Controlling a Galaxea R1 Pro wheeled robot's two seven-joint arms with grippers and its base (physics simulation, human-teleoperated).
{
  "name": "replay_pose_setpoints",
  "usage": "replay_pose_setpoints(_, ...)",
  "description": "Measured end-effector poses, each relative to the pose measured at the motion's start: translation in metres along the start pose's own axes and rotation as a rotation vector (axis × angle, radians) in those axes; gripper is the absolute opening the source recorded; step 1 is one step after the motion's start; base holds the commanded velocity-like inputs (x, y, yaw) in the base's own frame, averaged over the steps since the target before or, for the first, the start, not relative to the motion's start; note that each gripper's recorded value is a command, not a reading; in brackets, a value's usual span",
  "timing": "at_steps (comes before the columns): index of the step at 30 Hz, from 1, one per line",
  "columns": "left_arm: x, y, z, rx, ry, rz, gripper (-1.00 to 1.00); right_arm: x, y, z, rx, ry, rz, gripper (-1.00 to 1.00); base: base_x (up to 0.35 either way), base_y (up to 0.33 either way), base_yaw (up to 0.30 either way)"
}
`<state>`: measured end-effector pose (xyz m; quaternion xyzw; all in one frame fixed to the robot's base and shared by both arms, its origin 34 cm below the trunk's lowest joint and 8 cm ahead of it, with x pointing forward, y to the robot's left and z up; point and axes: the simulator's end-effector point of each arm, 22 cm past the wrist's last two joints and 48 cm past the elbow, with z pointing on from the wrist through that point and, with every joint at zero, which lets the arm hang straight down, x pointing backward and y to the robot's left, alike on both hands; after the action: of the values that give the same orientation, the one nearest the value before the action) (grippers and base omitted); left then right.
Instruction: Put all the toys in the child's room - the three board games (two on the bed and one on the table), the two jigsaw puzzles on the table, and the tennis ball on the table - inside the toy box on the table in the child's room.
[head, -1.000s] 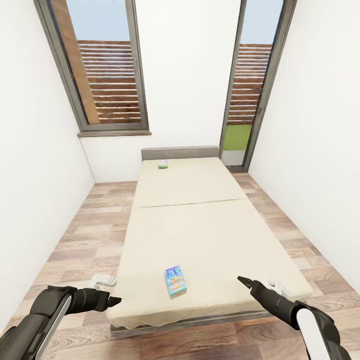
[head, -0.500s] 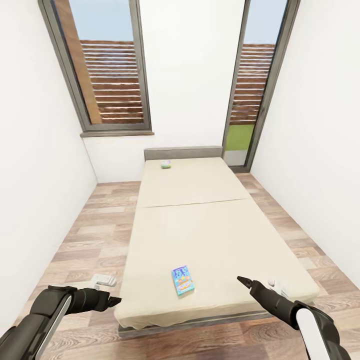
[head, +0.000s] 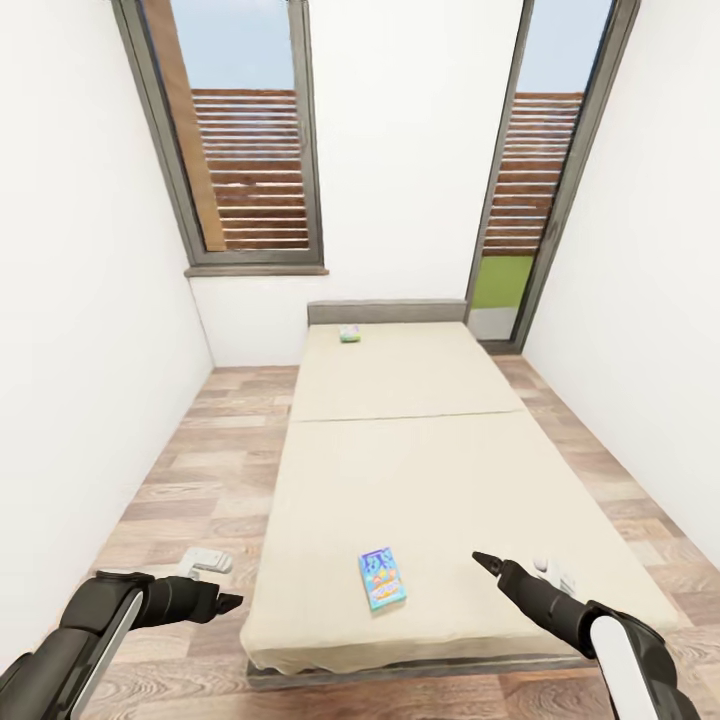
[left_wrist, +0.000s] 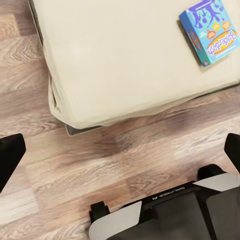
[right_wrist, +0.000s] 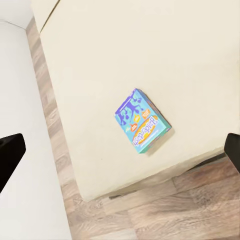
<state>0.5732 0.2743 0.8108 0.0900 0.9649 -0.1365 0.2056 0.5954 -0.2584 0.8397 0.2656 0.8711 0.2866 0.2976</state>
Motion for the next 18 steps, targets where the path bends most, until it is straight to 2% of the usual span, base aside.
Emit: replay_pose_setpoints(18, -0.0009, -0.0007, -0.0006, 0.000, -0.002, 0.000, 1.00, -0.0005, 0.0031, -0.0004, -0.004, -0.003, -0.002, 1.00, 0.018, 0.000, 0.026)
